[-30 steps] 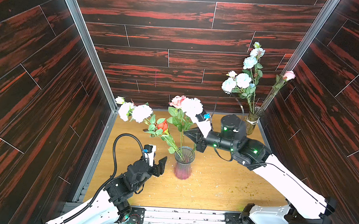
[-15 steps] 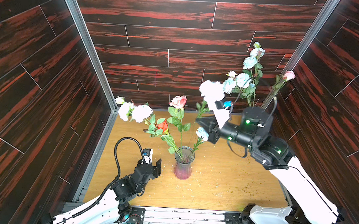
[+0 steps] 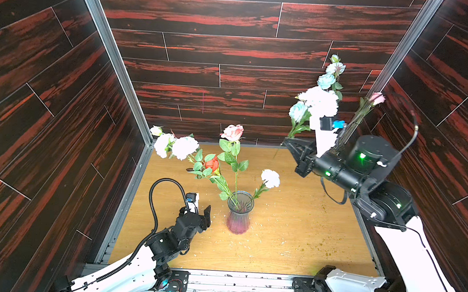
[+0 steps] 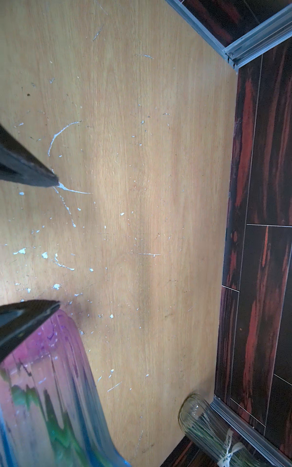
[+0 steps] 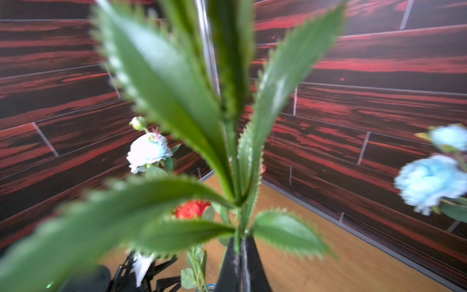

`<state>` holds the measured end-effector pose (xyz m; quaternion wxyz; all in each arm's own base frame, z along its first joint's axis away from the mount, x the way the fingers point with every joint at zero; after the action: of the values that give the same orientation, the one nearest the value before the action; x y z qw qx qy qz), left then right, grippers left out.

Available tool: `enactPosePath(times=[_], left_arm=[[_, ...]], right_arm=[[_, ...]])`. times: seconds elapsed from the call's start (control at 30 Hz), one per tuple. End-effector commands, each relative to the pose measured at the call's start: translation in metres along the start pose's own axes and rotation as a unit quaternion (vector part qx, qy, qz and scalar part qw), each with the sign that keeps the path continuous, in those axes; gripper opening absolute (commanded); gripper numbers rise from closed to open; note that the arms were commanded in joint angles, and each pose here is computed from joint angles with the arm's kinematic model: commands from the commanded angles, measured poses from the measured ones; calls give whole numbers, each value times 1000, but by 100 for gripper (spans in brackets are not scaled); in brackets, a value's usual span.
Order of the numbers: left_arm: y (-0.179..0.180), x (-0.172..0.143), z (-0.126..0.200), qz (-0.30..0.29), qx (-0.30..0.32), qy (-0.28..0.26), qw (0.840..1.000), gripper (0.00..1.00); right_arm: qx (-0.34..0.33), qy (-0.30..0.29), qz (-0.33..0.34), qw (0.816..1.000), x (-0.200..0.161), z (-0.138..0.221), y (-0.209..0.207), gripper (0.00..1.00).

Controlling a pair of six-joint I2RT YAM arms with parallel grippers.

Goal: Pick out blue flowers from the vase
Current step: Place the flower at the center of the board.

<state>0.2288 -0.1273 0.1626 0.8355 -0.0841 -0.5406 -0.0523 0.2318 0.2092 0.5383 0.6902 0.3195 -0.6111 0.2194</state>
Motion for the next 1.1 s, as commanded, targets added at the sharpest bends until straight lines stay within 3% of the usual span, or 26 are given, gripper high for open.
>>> enactPosePath(times=[0.0, 0.23, 0.37, 0.47, 0.73, 1.07], left_arm=[[2, 1, 0, 4, 7, -8, 1000, 72], [0, 1, -3, 2, 8, -4, 1000, 72], [-1, 0, -5, -2, 9, 0, 1000, 72], [-1, 0, -6, -3, 10, 2, 1000, 72], [-2, -1, -7, -5, 8, 4, 1000, 72], [-4, -1, -9, -7, 10, 8, 1000, 72]], right_arm=[[-56, -28, 6, 998, 15, 17, -16, 0], [-175, -26, 30, 984, 12, 27, -53, 0], [-251, 4, 38, 967, -8, 25, -84, 0], [-273, 35, 18, 961, -31, 21, -105, 0], [-273, 191, -99, 938, -154, -7, -176, 0], [-258, 288, -188, 903, -262, -31, -224, 0]])
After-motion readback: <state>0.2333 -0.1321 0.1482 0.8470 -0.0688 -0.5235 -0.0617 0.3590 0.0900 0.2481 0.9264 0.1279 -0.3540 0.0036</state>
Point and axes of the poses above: each gripper's point midway between its finger pads, its own z axis back along the fingers, its own y axis along the line the jaws close on, x = y × z, the point moved 2 cm from there along z, back along the fingers, and after that the axes turned 5 degrees about -z, right-handed, at the moved point
